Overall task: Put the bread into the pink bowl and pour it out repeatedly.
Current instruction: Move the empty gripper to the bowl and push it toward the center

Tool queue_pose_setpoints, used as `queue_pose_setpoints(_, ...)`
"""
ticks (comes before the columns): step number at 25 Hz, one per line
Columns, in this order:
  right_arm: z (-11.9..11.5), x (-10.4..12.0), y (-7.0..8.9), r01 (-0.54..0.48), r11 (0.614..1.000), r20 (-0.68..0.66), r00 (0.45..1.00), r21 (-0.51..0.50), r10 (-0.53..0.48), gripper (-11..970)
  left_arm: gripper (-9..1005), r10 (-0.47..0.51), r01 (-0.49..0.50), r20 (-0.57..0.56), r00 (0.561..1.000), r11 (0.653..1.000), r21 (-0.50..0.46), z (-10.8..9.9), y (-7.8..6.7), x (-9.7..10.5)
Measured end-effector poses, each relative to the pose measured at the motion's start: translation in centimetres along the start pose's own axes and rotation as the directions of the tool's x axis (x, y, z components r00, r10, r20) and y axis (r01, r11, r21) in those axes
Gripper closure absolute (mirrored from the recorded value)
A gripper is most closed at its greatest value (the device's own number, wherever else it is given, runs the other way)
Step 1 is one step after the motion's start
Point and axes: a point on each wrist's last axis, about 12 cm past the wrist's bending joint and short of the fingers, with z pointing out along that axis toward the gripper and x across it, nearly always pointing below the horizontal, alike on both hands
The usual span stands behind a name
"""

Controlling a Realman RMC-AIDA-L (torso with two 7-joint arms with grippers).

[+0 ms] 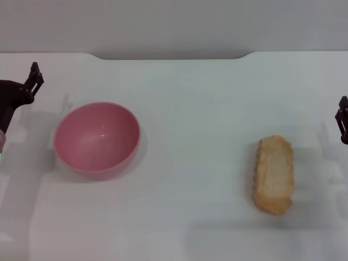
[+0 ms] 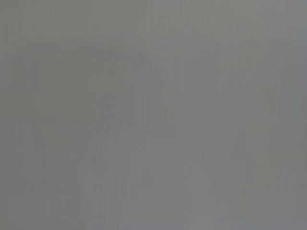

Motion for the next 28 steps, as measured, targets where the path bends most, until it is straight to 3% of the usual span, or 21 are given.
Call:
queue_pose_setpoints(20, 0.1, -0.1, 0.1, 0.005, 1.000, 0.003, 1.000, -0.007, -0.005, 347, 139, -0.008, 0.008, -0.010, 1.000, 1.000, 0.028, 0.3, -0.5, -0.6)
queue_pose_setpoints(23, 0.1, 0.0, 0.1, 0.005, 1.000, 0.000, 1.000, -0.008, -0.005, 347, 139, 0.002, 0.001, -0.047, 0.999, 0.998, 0.056, 0.5, -0.6, -2.4)
queue_pose_setpoints(28, 0.4, 0.2, 0.3, -0.001, 1.000, -0.027, 1.000, -0.015, 0.000, 349, 139, 0.058, -0.059, 0.016, 0.998, 0.997, 0.043, 1.4, -0.4, -9.4)
